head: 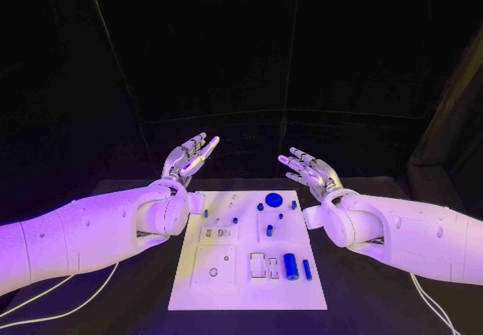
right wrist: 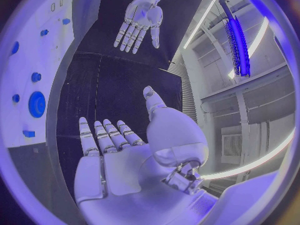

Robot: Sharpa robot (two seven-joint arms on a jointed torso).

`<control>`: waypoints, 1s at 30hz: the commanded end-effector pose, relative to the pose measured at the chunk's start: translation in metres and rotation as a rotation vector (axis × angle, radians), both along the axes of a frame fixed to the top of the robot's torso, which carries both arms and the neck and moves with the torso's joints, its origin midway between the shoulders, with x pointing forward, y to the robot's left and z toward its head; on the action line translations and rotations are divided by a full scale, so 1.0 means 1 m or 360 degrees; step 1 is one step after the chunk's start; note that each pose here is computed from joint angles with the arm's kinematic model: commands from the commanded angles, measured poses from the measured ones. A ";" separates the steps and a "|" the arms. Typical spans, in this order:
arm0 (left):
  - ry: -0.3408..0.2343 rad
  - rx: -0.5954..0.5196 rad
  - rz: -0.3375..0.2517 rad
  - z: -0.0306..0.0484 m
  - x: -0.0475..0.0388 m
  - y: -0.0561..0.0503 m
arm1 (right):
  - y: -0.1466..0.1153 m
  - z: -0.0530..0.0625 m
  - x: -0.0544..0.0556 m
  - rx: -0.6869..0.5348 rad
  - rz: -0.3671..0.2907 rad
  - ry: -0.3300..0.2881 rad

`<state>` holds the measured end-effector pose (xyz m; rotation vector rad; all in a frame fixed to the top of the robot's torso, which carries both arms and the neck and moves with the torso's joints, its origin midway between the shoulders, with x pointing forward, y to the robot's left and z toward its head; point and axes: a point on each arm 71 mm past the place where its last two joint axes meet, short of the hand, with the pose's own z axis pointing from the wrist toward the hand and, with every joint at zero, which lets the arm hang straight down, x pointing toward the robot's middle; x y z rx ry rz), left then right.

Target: Assemble the parts on the task board

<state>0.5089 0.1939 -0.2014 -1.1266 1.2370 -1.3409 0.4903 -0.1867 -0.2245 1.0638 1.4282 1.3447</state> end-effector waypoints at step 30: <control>-0.0038 -0.0171 -0.0285 0.0139 -0.0302 0.033 | -0.019 0.049 0.047 -0.1483 0.0489 -0.0666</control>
